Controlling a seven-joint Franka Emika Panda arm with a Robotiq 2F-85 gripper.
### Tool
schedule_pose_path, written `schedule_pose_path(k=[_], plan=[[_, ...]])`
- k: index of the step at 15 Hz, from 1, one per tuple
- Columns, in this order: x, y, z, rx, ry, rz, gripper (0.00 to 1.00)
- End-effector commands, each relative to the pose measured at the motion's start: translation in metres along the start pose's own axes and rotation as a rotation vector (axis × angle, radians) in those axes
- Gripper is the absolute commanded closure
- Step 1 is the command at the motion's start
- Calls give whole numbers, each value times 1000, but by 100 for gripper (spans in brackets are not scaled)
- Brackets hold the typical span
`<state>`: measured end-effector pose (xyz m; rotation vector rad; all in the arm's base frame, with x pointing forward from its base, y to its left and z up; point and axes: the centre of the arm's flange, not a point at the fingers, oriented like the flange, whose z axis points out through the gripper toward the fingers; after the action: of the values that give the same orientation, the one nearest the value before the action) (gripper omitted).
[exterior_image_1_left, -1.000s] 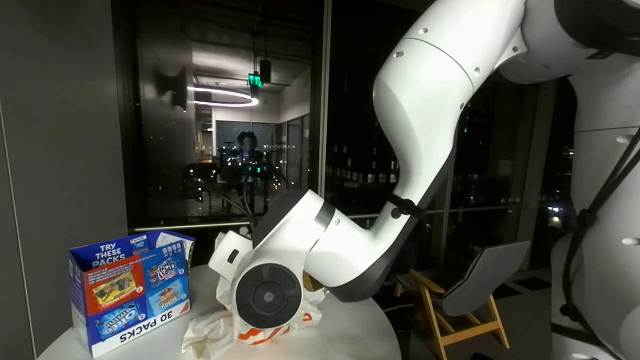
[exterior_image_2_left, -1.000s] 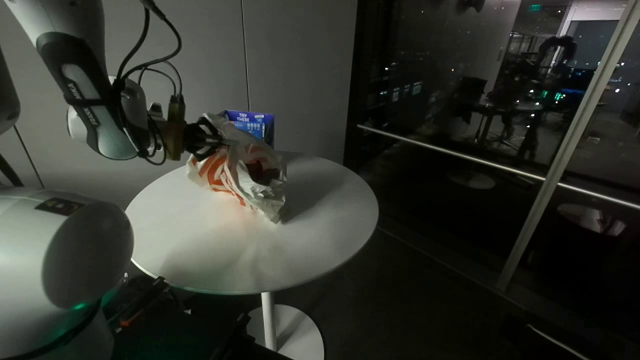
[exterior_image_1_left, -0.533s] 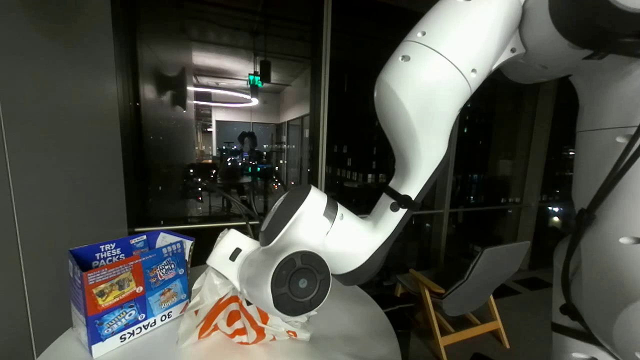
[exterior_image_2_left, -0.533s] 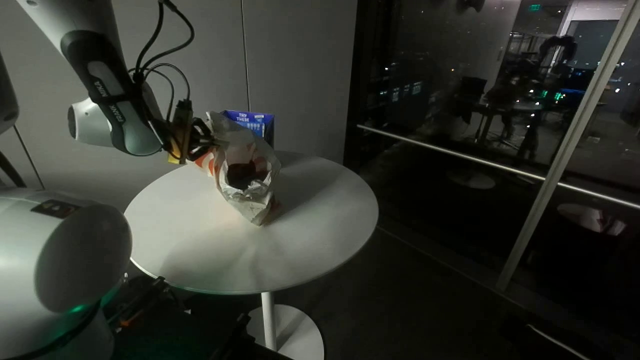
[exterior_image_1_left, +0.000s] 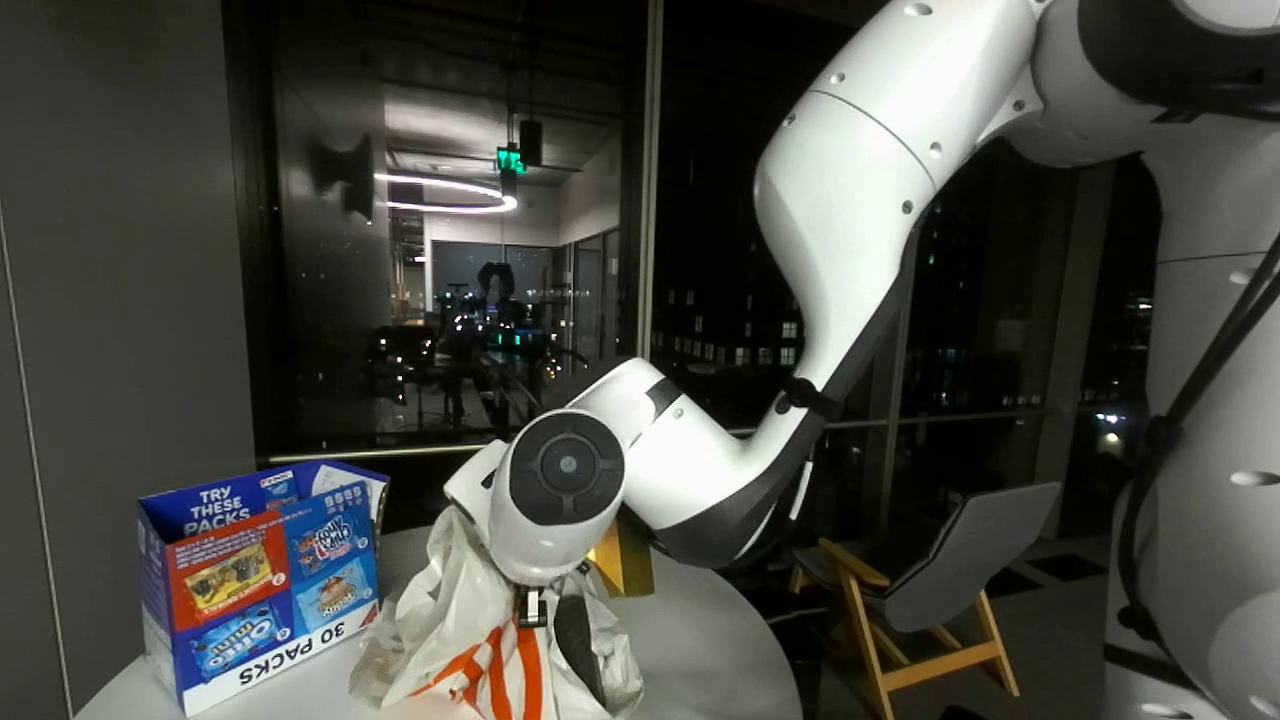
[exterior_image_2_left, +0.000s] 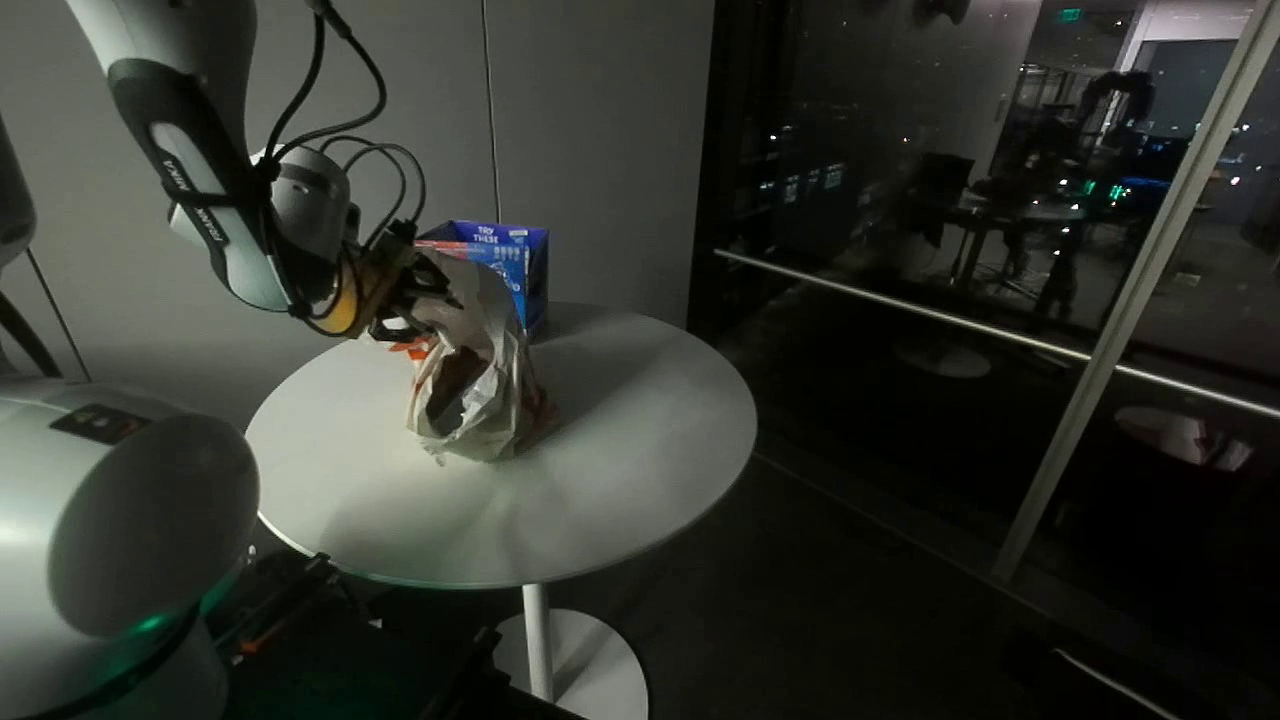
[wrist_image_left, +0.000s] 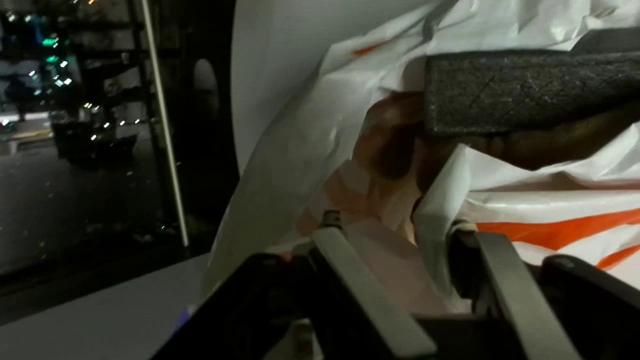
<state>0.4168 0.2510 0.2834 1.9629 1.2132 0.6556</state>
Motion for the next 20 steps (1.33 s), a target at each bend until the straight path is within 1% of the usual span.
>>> schedule_pose_path(k=[1,3,5,6,8,9,13,16,18,20], plan=[[-7,21,-7,160,-111,99,16],[-10,23,-13,276,-159,150,1],[-14,23,-19,389,-188,201,0],[-17,22,-22,430,-194,221,0],[-18,20,-28,446,-253,278,0],[-18,22,-34,462,-259,304,0],[-17,30,-67,470,-269,339,0],[-16,38,-71,481,-260,329,0],[-16,43,-70,485,-238,331,0],[-18,46,-69,509,-230,328,0]])
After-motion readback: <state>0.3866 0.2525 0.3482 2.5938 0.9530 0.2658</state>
